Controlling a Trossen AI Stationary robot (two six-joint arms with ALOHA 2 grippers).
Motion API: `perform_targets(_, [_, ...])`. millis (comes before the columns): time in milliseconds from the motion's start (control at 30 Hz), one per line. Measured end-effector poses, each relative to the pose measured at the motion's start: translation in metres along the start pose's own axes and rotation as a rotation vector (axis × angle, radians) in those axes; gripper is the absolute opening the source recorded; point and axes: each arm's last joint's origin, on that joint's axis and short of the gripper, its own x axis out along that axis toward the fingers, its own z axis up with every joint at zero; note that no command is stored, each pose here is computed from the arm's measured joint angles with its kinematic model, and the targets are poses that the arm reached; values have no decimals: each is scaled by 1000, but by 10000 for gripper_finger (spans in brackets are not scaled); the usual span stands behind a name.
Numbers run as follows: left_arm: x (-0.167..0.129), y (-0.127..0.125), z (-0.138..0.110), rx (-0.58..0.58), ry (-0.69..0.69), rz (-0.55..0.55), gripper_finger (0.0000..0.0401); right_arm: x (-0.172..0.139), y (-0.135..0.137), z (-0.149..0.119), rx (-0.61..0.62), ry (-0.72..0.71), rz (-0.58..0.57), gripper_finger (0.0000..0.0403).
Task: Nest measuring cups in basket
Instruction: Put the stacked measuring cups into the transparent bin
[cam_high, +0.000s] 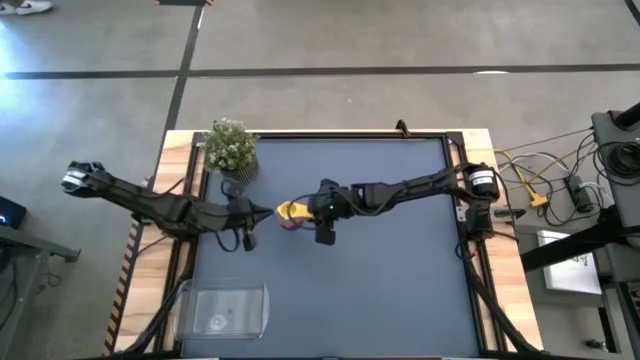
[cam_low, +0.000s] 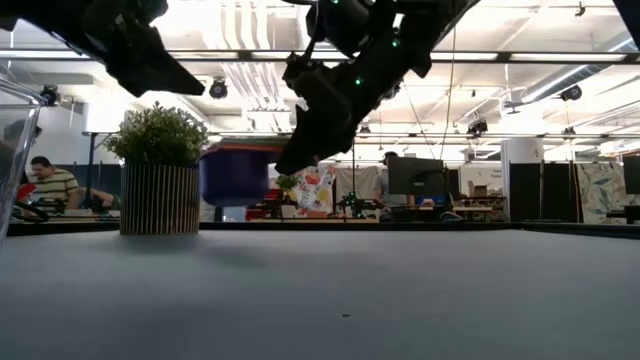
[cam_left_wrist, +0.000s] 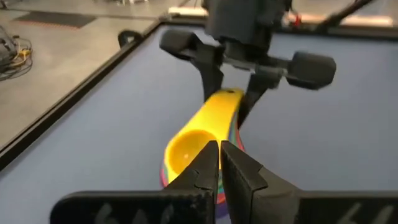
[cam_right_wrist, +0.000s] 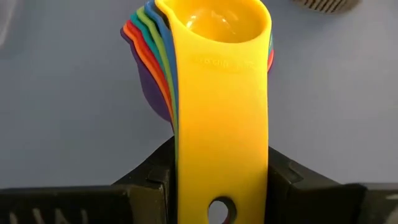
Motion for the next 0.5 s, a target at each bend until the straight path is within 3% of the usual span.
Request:
perform_targets(200, [23,-16,5,67,102,18,0,1,-5,-4,16,2,-134,128])
perform_targets(500, [53,-37,6,174,231,47,0,7,-6,-25,53,62,-142,128])
